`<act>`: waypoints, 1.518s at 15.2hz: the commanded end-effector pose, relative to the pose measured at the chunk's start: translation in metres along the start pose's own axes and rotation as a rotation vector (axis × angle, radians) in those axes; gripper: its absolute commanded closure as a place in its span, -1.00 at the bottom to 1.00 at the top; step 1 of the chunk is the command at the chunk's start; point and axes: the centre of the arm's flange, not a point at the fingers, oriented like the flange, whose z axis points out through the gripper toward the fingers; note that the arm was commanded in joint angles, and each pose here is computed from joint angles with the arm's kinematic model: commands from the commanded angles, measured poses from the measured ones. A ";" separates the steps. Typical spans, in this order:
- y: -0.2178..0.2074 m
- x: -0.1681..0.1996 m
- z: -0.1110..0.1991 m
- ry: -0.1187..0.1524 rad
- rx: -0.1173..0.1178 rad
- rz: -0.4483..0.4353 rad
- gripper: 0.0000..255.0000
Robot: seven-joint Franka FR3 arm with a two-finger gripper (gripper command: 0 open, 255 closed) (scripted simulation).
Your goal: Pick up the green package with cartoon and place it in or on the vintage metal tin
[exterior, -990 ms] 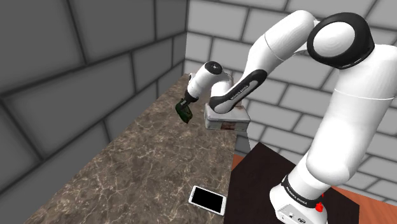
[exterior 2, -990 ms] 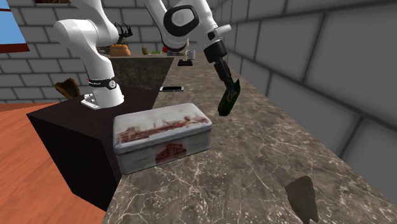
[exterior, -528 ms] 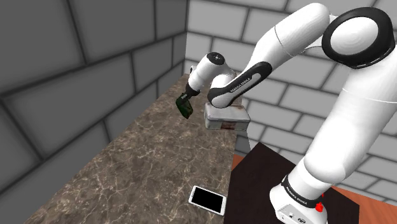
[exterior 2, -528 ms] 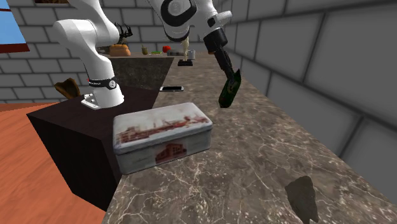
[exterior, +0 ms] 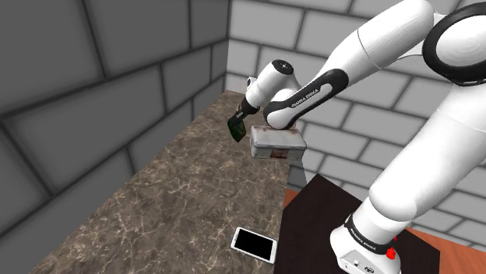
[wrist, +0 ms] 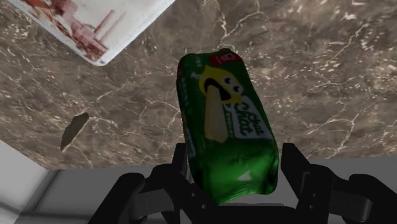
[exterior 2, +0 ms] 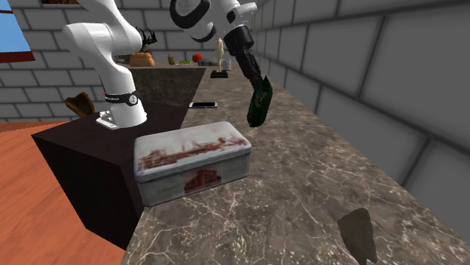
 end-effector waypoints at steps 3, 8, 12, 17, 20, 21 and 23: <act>0.032 -0.037 -0.014 0.002 0.000 -0.001 1.00; 0.075 -0.085 -0.033 0.002 0.000 -0.001 1.00; 0.108 -0.122 -0.049 0.002 0.000 -0.001 1.00; 0.150 -0.169 -0.068 0.002 0.000 -0.001 1.00; 0.166 -0.190 -0.071 0.002 0.000 -0.001 1.00; 0.165 -0.193 -0.067 0.002 0.000 -0.001 1.00; 0.164 -0.198 -0.058 0.002 0.000 -0.001 1.00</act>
